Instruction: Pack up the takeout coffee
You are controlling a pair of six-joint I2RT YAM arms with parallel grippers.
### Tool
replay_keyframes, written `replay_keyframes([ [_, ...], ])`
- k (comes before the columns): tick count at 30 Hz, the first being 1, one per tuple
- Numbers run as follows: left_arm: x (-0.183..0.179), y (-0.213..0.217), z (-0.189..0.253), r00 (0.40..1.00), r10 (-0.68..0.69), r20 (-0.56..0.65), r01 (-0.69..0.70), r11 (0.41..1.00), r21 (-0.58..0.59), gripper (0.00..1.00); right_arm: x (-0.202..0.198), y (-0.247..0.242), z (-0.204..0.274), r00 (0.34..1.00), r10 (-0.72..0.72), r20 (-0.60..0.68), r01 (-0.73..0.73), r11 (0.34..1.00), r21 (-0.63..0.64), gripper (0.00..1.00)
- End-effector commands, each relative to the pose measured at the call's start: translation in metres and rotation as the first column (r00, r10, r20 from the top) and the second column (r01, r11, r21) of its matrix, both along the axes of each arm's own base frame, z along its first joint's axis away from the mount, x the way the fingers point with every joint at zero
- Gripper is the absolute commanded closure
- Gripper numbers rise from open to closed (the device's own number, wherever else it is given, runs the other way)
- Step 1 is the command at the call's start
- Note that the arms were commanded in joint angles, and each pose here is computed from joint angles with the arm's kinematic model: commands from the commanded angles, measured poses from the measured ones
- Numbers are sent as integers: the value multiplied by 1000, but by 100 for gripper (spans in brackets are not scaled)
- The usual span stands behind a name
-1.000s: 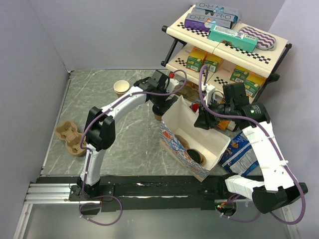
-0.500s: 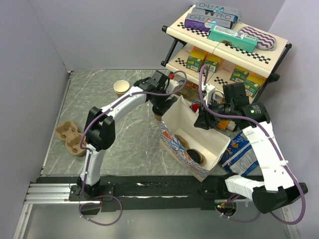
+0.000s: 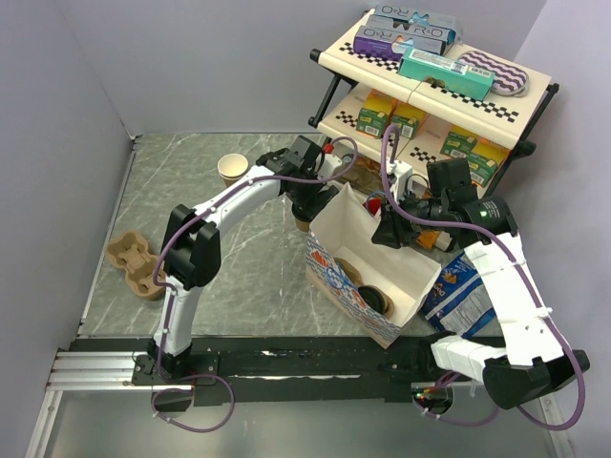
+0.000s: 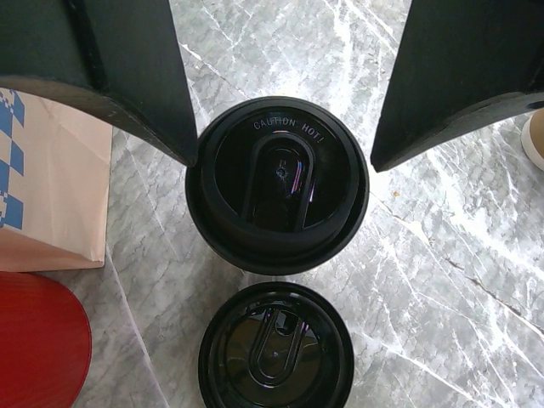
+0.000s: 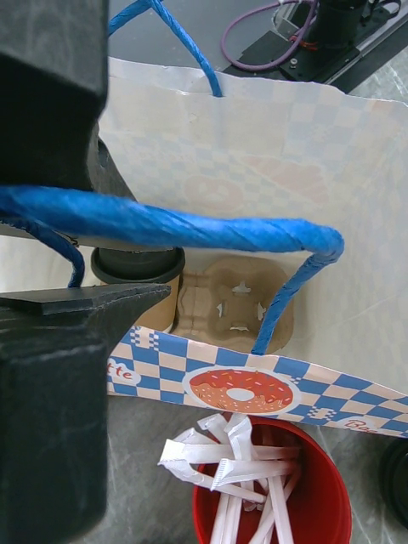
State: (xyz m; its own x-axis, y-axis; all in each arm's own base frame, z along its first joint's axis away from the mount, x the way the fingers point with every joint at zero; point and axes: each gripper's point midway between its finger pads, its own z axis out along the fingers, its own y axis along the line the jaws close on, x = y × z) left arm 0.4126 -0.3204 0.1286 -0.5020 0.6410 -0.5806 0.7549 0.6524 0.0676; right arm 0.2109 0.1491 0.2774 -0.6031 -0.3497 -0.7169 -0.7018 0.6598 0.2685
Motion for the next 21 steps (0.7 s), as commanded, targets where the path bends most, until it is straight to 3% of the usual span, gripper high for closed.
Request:
replay_keyframes([
  [1,-3,-6,1,1000,-22,-9,22,1000,-10,12,0,2,11,1000,-1,30,0,1000,31,71],
  [13,-4,-9,-6,999,-38,-29,38,999,-7,22,2,3,9,1000,1,25,-2,999,32,71],
  [21,-11,0,5,999,-47,-26,47,999,10,45,0,2,7,1000,14,27,-14,1000,21,80],
])
